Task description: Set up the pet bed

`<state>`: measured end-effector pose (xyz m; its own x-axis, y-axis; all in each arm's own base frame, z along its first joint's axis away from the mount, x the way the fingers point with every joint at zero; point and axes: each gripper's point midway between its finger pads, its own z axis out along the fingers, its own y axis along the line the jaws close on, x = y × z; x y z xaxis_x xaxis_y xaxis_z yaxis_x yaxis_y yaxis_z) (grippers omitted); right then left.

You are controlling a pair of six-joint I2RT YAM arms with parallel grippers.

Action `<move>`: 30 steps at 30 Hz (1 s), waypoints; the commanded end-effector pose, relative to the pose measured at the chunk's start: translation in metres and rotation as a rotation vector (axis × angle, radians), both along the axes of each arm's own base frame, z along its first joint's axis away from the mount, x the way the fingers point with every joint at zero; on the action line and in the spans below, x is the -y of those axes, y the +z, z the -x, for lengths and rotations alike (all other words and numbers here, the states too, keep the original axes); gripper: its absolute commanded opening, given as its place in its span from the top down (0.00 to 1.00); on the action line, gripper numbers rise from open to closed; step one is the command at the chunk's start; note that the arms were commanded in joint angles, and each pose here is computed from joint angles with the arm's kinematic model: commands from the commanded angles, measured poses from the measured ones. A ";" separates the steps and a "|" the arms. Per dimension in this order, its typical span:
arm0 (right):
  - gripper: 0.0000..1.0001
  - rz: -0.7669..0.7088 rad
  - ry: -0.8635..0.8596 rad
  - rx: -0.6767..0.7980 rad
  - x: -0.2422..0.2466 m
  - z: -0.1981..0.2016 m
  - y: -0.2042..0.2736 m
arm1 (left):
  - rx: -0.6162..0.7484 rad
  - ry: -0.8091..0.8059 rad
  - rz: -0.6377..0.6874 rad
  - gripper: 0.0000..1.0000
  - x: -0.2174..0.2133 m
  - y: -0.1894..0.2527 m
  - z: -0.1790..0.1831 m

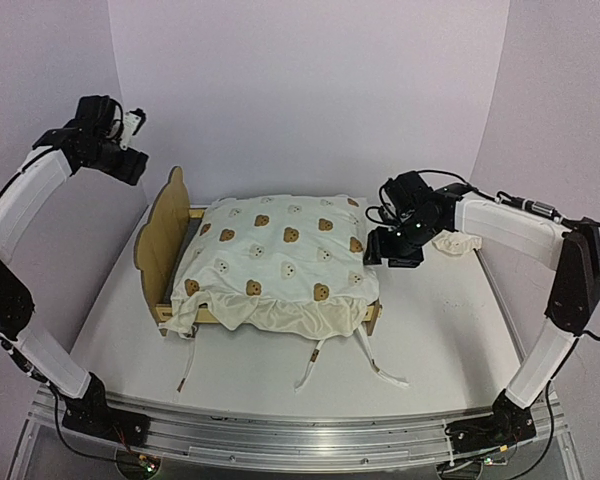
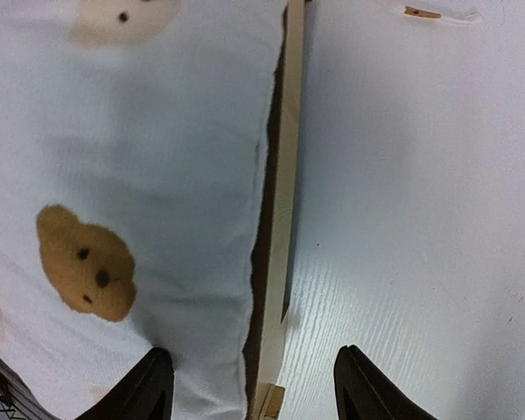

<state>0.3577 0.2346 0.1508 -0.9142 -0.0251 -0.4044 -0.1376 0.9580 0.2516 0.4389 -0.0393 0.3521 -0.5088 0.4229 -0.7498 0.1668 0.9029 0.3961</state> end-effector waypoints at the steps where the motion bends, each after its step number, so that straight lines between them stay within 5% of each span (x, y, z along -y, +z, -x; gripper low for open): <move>1: 0.36 -0.045 -0.093 0.051 0.024 -0.015 0.029 | -0.006 0.145 0.109 0.17 -0.059 -0.011 -0.005; 7: 0.36 -0.057 -0.116 0.076 0.036 -0.016 0.041 | -0.257 0.168 0.117 0.23 -0.068 -0.142 -0.008; 11: 0.37 -0.072 -0.103 0.099 0.039 -0.008 0.053 | -0.356 0.105 0.191 0.28 -0.048 -0.185 -0.014; 24: 0.42 -0.206 -0.047 0.099 0.030 0.028 0.083 | -0.409 -0.138 0.265 0.31 0.078 -0.204 -0.024; 30: 0.43 -0.190 0.200 0.161 -0.029 0.052 0.101 | -0.429 -0.238 0.301 0.31 0.137 -0.205 -0.022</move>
